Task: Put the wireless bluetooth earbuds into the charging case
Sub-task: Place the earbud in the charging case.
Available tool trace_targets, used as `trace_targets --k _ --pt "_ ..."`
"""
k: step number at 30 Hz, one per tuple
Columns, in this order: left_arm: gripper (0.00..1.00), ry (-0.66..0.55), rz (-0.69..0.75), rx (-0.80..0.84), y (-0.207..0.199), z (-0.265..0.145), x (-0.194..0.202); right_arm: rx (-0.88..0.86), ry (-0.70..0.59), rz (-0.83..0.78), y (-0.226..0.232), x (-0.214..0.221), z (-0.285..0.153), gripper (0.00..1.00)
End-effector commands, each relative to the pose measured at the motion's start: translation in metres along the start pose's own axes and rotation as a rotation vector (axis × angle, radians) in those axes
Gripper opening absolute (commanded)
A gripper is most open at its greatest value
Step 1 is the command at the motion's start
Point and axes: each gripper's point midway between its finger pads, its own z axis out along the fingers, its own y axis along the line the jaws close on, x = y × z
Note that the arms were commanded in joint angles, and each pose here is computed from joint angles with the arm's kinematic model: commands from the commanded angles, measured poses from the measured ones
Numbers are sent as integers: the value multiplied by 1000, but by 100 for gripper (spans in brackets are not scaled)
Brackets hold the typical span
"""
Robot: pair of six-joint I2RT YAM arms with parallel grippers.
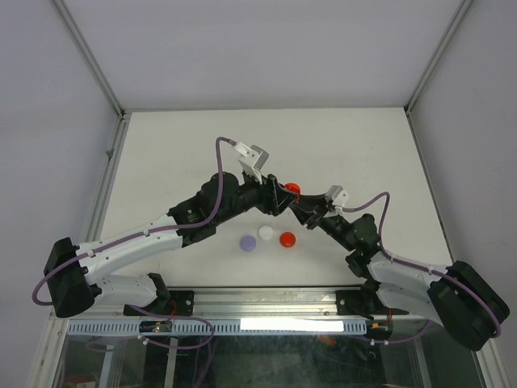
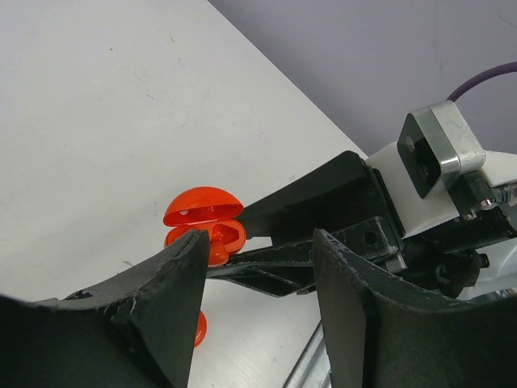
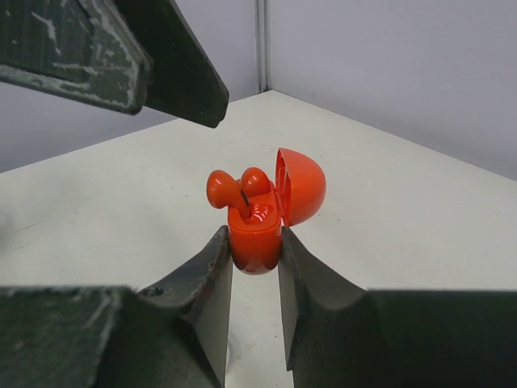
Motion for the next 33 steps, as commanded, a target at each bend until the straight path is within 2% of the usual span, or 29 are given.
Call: trace_targets --k 1,21,33 --pt "54 -16 -25 32 -5 1 -9 -15 -117 -21 2 -36 9 0" --pt "53 62 -38 8 8 9 16 -15 -125 -17 3 -39 8 0" --pt "49 75 -49 88 -9 4 10 -15 -118 -15 2 -37 9 0"
